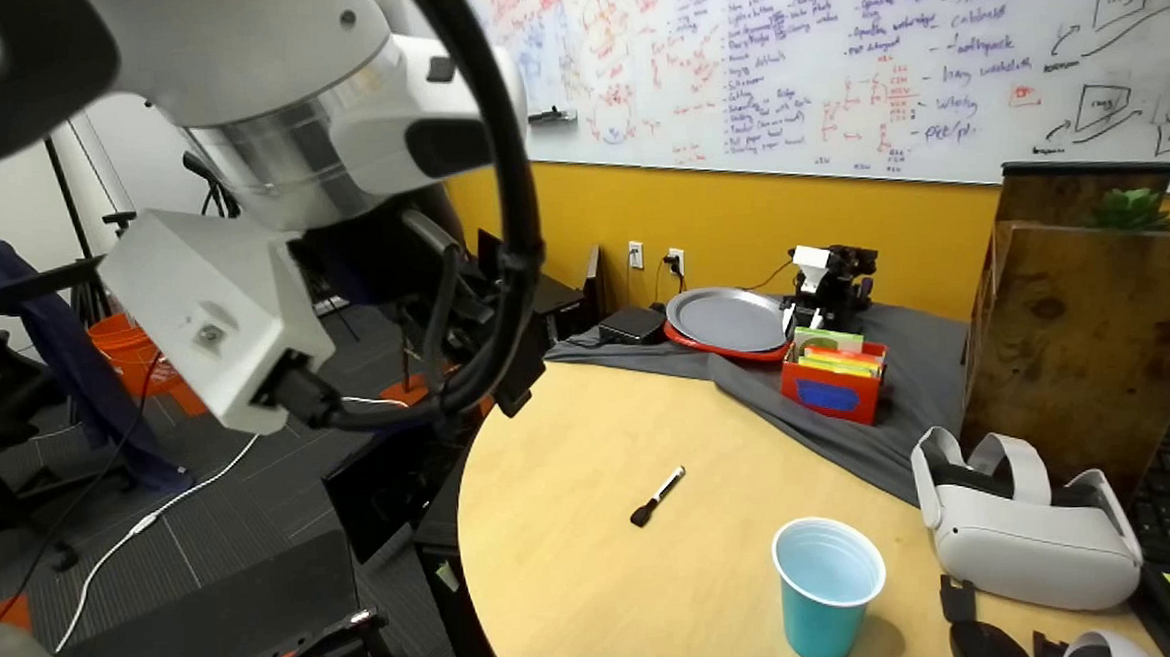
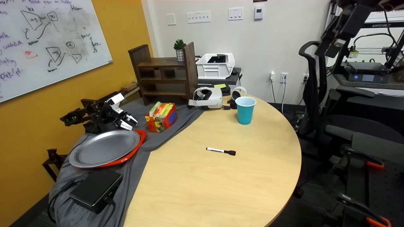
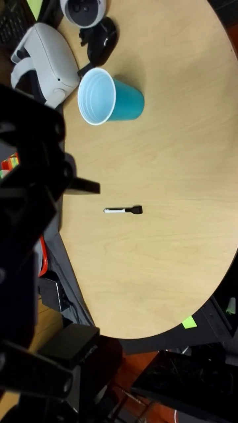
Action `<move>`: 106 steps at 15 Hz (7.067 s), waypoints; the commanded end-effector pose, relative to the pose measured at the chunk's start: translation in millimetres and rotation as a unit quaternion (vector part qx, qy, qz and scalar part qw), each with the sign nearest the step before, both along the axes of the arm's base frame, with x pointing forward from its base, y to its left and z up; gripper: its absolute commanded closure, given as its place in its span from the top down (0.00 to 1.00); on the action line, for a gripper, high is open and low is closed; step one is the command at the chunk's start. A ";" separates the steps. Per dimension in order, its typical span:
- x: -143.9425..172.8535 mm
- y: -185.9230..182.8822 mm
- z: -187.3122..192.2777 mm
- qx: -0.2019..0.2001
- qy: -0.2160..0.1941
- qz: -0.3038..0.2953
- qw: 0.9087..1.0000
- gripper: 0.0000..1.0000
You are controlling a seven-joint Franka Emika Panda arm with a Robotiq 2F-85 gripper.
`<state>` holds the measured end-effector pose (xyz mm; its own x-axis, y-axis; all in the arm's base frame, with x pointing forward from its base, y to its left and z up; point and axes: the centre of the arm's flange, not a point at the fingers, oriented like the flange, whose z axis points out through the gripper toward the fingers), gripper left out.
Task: Move the black marker to the left side of the table
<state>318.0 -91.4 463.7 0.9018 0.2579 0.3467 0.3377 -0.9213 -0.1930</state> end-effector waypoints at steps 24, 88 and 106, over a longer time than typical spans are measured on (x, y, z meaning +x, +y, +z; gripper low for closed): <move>159.0 107.0 -114.7 -0.112 -0.090 0.098 0.985 1.00; 252.5 147.1 -303.9 -0.059 0.024 0.016 0.998 1.00; 273.5 146.1 -322.1 -0.086 0.080 -0.001 0.993 1.00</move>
